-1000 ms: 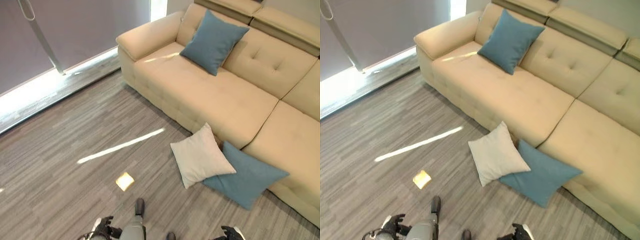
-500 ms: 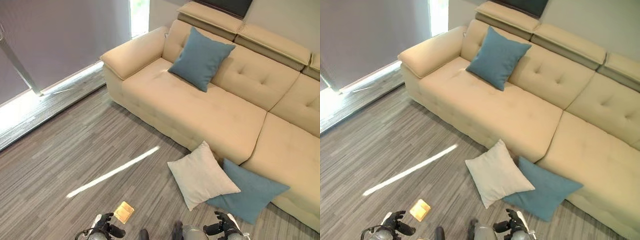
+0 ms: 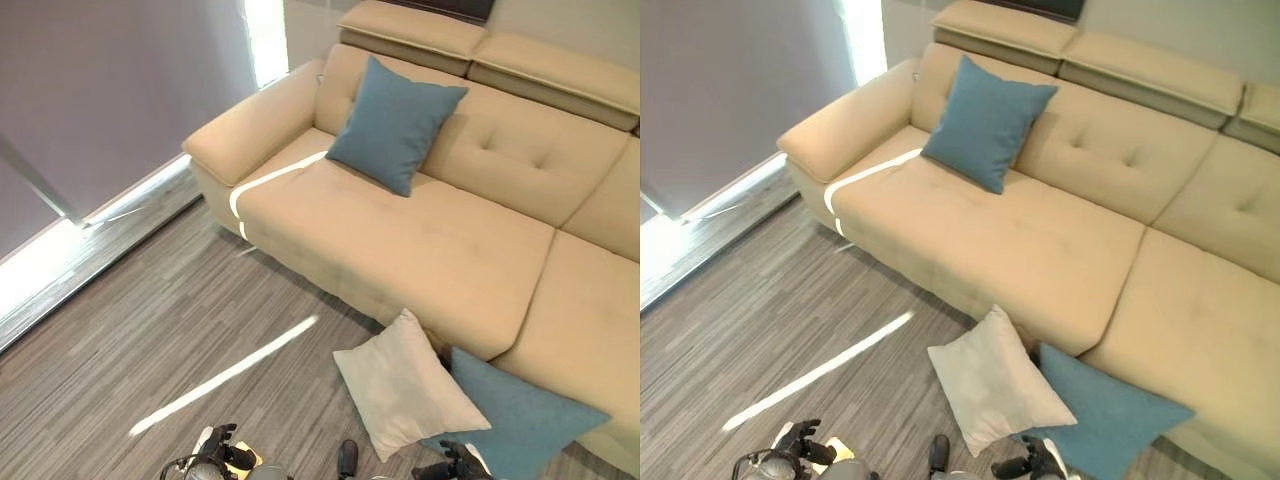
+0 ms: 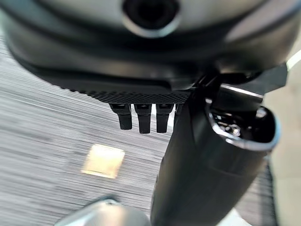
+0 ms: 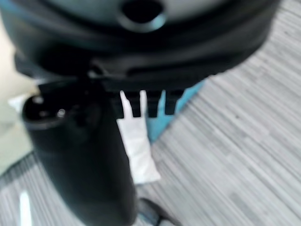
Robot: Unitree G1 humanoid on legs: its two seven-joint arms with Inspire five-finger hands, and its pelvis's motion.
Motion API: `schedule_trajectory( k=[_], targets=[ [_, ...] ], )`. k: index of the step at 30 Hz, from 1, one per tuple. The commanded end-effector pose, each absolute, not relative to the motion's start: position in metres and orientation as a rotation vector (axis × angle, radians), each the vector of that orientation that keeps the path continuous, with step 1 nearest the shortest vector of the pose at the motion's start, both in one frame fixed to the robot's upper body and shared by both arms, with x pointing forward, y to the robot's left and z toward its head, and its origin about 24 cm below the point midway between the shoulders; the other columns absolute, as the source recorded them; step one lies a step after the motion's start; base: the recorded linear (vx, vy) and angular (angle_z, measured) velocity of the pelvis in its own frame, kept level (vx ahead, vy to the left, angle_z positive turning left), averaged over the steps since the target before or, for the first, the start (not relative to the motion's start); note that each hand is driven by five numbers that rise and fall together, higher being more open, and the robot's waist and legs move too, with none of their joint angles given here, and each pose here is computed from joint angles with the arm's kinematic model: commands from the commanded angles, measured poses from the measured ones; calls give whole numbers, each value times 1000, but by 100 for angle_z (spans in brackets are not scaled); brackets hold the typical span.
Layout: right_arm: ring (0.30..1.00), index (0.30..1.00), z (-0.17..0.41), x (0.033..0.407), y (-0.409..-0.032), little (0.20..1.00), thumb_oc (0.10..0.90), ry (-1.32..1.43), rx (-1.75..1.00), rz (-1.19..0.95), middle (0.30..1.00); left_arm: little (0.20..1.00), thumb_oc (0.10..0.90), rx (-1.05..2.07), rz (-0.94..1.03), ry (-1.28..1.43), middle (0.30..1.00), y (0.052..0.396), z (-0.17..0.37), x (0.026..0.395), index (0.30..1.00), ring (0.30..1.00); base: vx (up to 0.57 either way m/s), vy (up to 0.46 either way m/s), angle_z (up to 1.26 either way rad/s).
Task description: Pick up all the scattered cushions and arrange them neatly on the sofa.
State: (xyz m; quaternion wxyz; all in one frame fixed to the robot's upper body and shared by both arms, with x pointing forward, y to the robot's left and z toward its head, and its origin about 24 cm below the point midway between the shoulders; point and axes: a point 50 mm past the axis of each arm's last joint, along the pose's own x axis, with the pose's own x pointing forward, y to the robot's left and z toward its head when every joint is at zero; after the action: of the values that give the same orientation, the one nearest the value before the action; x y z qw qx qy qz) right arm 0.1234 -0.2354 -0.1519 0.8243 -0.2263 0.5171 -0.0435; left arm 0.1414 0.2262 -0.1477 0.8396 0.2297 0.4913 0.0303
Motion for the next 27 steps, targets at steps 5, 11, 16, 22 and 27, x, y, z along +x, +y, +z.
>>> schedule_trajectory(
  k=[5,11,16,22,27],
  targets=[
    [900,900,-148,114,-259,900,800,1107,-554,-154,900,900,800,483,41,1086,900,221,-154,128,900,900,150,130,-121],
    [900,900,-149,115,-254,900,800,1106,-534,-145,900,900,800,513,32,1077,900,226,-153,129,900,900,84,205,-63],
    [900,900,-148,123,-249,900,800,1087,-524,-138,900,900,800,519,52,1042,900,231,-148,138,900,900,-20,167,-65],
    [900,900,-143,134,-250,900,800,1042,-563,-124,900,900,800,505,74,1049,900,236,-147,137,900,900,-60,77,-103],
    [900,900,-143,137,-248,900,800,1024,-586,-101,900,900,800,506,86,1054,900,240,-147,133,900,900,-11,-45,-52]
  ],
)
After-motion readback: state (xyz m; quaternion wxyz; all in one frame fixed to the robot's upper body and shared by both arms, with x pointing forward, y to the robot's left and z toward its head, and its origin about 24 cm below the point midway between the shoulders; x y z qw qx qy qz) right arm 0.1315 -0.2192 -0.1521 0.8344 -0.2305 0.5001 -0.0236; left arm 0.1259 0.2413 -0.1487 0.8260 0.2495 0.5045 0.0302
